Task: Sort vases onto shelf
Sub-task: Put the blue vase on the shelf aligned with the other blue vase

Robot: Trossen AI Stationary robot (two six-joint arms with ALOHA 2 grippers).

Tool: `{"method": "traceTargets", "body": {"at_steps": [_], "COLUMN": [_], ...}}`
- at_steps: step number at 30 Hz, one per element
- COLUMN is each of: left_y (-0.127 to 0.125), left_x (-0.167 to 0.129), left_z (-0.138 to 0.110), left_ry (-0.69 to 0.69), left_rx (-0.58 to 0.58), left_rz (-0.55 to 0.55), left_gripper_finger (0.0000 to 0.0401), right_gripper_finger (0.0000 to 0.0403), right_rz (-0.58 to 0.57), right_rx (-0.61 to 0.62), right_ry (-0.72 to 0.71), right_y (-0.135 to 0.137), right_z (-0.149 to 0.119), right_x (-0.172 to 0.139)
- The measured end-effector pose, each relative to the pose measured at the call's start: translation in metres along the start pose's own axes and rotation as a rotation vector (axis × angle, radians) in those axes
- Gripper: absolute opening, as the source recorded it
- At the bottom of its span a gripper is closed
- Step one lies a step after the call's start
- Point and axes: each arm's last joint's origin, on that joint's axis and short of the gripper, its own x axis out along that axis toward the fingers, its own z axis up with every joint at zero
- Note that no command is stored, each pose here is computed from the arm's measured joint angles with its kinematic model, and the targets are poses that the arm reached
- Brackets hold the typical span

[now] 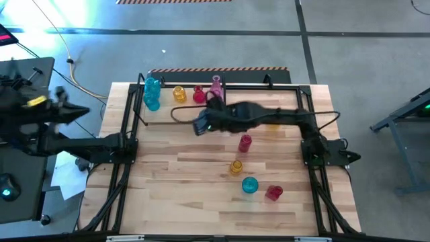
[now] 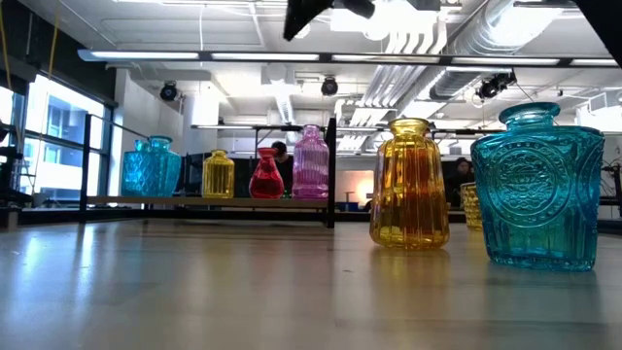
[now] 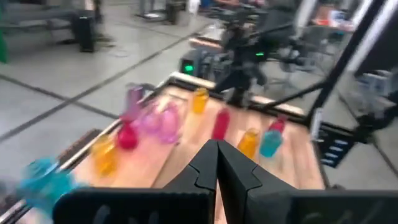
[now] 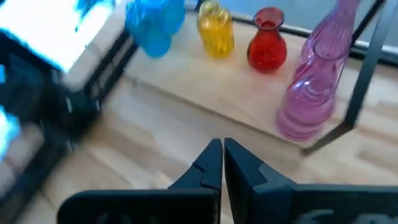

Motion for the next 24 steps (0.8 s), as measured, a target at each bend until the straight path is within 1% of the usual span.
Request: {"method": "traceTargets", "body": {"at_steps": [3, 4, 5, 7, 9, 10, 13, 16, 19, 24], "left_y": [-0.008, -0.012, -0.015, -0.019, -0.021, -0.022, -0.025, -0.028, -0.031, -0.033], "left_x": [0.036, 0.047, 0.06, 0.084, 0.109, 0.118, 0.151, 0.182, 0.207, 0.247], "left_z": [0.016, 0.022, 0.03, 0.041, 0.049, 0.052, 0.057, 0.058, 0.057, 0.057], "left_ry": [-0.021, -0.051, -0.086, -0.134, -0.139, -0.143, -0.073, 0.022, 0.1, 0.173], "left_rx": [0.04, 0.055, 0.06, 0.058, 0.072, 0.08, 0.095, 0.085, 0.081, 0.099], "left_rz": [-0.123, -0.162, -0.175, -0.174, -0.165, -0.159, -0.142, -0.17, -0.217, -0.214], "left_gripper_finger": [0.0, 0.0, 0.0, 0.0, 0.0, 0.0, 0.0, 0.0, 0.0, 0.0], "right_gripper_finger": [0.0, 0.0, 0.0, 0.0, 0.0, 0.0, 0.0, 0.0, 0.0, 0.0], "right_rz": [0.029, 0.033, 0.027, -0.023, -0.112, -0.113, -0.062, -0.034, 0.022, 0.071], "right_rx": [-0.18, -0.218, -0.239, -0.271, -0.335, -0.375, -0.514, -0.554, -0.572, -0.587], "right_ry": [0.108, 0.14, 0.175, 0.246, 0.321, 0.318, 0.312, 0.343, 0.372, 0.476], "right_y": [-0.017, -0.023, -0.03, -0.046, -0.062, -0.064, -0.067, -0.073, -0.074, -0.074], "right_z": [0.015, 0.02, 0.023, 0.028, 0.028, 0.029, 0.028, 0.028, 0.028, 0.014], "right_x": [-0.006, -0.008, -0.01, -0.015, -0.021, -0.022, -0.031, -0.04, -0.043, -0.043]}}
